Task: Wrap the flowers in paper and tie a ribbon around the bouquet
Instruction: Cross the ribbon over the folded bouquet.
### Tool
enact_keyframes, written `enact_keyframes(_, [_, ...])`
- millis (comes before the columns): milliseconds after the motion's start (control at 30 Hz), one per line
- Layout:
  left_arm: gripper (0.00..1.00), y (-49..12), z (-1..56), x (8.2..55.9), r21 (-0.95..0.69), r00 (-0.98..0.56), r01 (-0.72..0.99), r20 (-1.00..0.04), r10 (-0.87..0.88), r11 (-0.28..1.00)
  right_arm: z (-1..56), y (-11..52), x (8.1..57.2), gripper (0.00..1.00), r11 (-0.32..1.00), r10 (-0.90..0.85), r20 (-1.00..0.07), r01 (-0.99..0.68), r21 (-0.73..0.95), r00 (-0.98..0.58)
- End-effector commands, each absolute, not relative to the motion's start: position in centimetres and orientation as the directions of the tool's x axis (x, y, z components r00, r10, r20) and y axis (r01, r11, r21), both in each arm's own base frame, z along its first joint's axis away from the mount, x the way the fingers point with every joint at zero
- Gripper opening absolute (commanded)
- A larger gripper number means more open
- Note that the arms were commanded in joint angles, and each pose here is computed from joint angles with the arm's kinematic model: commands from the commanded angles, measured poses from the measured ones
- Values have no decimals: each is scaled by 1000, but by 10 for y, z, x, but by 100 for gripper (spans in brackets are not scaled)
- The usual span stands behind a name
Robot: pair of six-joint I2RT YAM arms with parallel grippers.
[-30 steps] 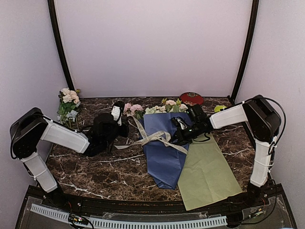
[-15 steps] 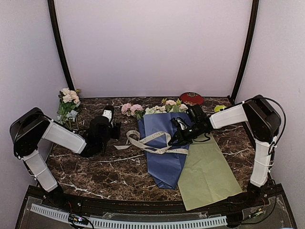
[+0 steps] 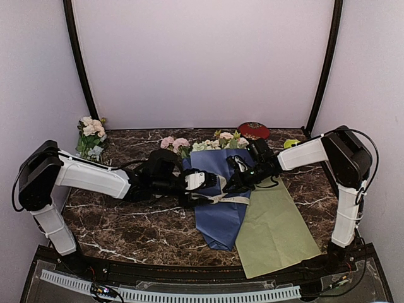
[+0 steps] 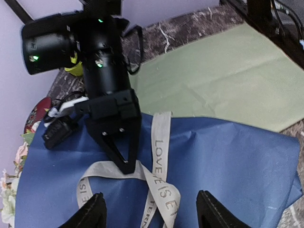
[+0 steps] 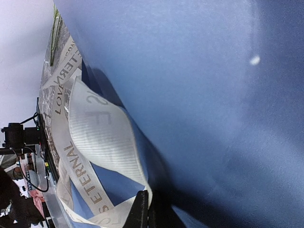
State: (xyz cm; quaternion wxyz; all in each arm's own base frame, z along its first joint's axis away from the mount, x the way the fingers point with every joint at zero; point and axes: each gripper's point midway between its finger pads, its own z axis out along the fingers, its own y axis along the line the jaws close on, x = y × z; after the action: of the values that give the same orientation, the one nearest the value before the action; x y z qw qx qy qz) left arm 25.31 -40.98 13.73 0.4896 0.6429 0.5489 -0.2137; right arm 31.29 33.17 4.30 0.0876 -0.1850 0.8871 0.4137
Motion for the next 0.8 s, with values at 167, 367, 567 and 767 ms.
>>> enact_keyframes(167, [50,-433,82,281,474,376,880,-648,662,-36,54,337,316,0,585,-249,-335,-417,696,-909])
enact_keyframes(367, [36,-440,71,295,527,383,850,-620,685,2,53,337,314,0,582,-250,-332,-415,700,-910])
enact_keyframes(567, [37,-442,62,292,531,400,847,-601,692,-28,53,339,313,0,577,-252,-331,-416,703,-909])
enact_keyframes(767, [6,-441,61,306,572,390,820,-572,721,11,54,340,311,0,576,-259,-330,-420,702,-908])
